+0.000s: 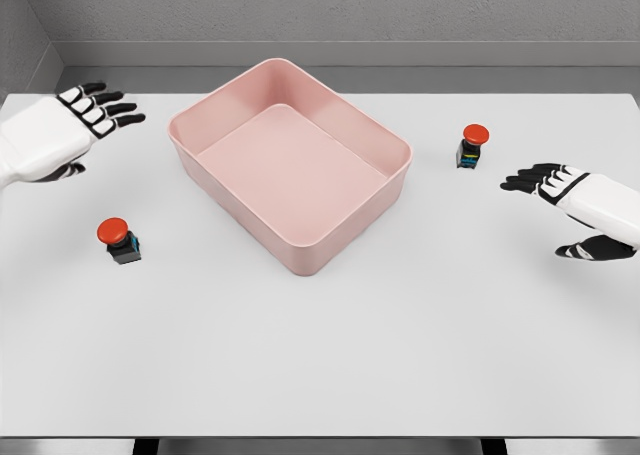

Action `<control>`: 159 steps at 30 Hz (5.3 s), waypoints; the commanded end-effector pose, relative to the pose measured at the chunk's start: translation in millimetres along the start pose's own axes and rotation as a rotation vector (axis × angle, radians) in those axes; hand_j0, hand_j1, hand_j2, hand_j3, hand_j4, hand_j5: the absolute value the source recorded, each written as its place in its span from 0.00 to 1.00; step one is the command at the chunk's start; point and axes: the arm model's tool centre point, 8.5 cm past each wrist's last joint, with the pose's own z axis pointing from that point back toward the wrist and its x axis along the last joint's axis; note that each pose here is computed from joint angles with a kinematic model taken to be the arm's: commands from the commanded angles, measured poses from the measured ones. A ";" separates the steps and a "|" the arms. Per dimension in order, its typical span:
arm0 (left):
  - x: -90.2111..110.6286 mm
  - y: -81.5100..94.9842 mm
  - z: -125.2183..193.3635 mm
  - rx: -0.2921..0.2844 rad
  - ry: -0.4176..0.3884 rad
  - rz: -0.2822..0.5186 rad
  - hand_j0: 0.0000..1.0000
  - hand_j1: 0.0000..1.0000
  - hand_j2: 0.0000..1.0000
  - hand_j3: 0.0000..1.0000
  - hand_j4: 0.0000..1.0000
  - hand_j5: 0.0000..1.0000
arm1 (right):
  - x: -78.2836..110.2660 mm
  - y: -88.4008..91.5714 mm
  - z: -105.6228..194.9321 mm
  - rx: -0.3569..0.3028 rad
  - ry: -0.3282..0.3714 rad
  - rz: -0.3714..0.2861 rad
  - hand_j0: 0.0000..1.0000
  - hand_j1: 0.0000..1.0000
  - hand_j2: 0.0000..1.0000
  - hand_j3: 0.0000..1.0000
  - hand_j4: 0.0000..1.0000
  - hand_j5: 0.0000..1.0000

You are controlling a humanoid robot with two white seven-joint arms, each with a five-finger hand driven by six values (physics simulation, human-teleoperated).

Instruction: Put the industrial switch in the basket with both arms

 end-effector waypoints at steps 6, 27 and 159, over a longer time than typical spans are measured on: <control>-2.7 -0.1 6.0 -0.041 -0.006 -0.013 1.00 1.00 1.00 1.00 1.00 1.00 | -5.2 -16.0 5.4 -0.076 0.010 -0.041 1.00 1.00 1.00 1.00 1.00 1.00; 39.4 -23.6 18.9 -0.342 -0.167 -0.065 1.00 1.00 1.00 1.00 1.00 1.00 | -42.0 -60.5 -162.8 0.231 0.286 -0.020 1.00 1.00 1.00 1.00 1.00 1.00; 5.5 35.7 20.8 -0.160 -0.080 0.118 1.00 1.00 1.00 1.00 1.00 1.00 | -48.5 -93.4 -206.8 0.282 0.369 0.007 0.50 0.50 0.50 0.50 0.50 0.50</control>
